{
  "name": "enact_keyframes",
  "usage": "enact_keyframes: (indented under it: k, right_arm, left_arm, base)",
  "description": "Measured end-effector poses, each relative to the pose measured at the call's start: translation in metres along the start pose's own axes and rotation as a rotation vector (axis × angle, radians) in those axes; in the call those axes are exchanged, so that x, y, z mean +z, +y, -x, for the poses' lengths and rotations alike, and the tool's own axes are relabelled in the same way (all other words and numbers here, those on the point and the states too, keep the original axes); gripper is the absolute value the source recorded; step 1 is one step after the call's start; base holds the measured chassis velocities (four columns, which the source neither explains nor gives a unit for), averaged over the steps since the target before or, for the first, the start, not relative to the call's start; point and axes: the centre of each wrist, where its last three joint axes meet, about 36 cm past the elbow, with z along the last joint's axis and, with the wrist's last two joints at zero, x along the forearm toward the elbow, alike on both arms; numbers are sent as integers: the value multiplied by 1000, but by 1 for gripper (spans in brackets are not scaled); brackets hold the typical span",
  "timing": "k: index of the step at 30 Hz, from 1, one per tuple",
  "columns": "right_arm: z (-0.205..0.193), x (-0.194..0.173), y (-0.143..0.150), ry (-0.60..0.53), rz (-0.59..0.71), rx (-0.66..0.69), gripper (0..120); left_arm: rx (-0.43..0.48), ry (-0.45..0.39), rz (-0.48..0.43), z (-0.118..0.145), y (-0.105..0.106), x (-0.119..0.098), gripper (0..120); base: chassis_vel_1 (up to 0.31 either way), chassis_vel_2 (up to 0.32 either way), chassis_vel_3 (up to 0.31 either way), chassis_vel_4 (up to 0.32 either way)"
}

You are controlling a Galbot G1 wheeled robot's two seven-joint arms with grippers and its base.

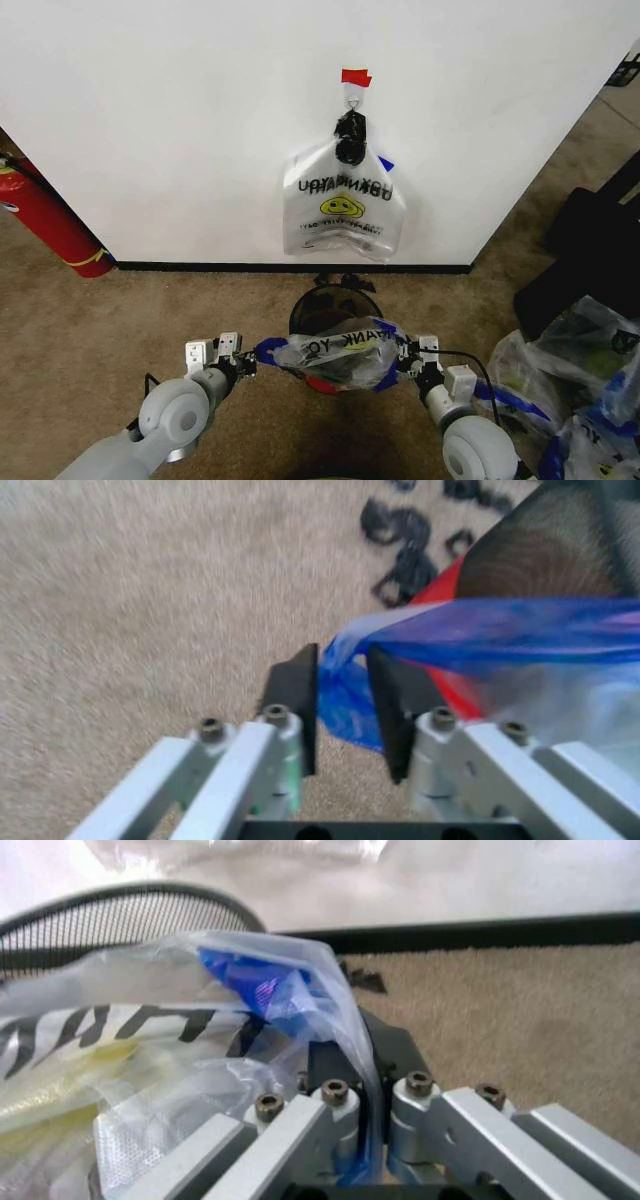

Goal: Pick up the garbage bag from the wall and place it over the trash bin.

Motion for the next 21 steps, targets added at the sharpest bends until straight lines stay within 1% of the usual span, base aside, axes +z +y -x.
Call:
enact_keyframes:
  k: [1, 3, 4, 5, 7, 9, 10, 11, 12, 15, 16, 17, 18, 19, 21]
  right_arm:
    - [-2, -1, -2, -14, -2, 2, 3]
    - [-2, -2, -2, -19, -2, 3, 3]
    - [-4, -3, -4, -31, -5, 6, 7]
    - [-6, -5, -7, -49, -10, 9, 11]
    - [-8, -5, -11, -72, -22, 6, 19]
    - [-8, -4, -13, -96, -32, 2, 26]
    - [-8, -4, -13, -96, -32, 2, 26]
    - [-8, -4, -13, -101, -29, 1, 31]
    - [-7, -3, -12, -108, -22, -1, 36]
    - [-6, 2, -13, -113, -28, -12, 47]
    - [-6, 3, -14, -111, -36, -16, 51]
    - [-6, 3, -14, -111, -36, -16, 51]
    - [-7, 5, -15, -108, -43, -27, 56]
    - [-7, 5, -16, -107, -44, -29, 56]
    - [-7, 9, -24, -105, -54, -89, 69]
  left_arm:
    - [-3, -11, 5, -7, -1, -4, 30]
    - [-4, -14, 6, -9, -1, -5, 31]
    - [-6, -20, 10, -15, -2, -8, 34]
    - [-9, -30, 16, -24, -4, -11, 41]
    - [-11, -44, 21, -37, -7, -15, 49]
    - [-15, -52, 20, -47, -9, -16, 59]
    - [-15, -52, 20, -47, -9, -16, 59]
    - [-15, -55, 18, -50, -9, -18, 63]
    - [-15, -56, 14, -55, -10, -20, 68]
    - [-16, -50, 5, -65, -11, -22, 78]
    - [-15, -49, 4, -68, -12, -22, 83]
    - [-15, -49, 4, -68, -12, -22, 83]
    - [-13, -47, 3, -71, -13, -21, 86]
    - [-13, -46, 3, -72, -13, -21, 88]
    - [-1, -43, 2, -81, -17, -19, 98]
  base:
    - [0, 0, 0, 0]
    - [0, 0, 0, 0]
    - [0, 0, 0, 0]
    - [0, 0, 0, 0]
    - [0, 0, 0, 0]
    - [0, 0, 0, 0]
    - [0, 0, 0, 0]
    - [0, 0, 0, 0]
    - [0, 0, 0, 0]
    - [0, 0, 0, 0]
    - [0, 0, 0, 0]
    - [0, 0, 0, 0]
    - [0, 0, 0, 0]
    - [0, 0, 0, 0]
    - [0, 0, 0, 0]
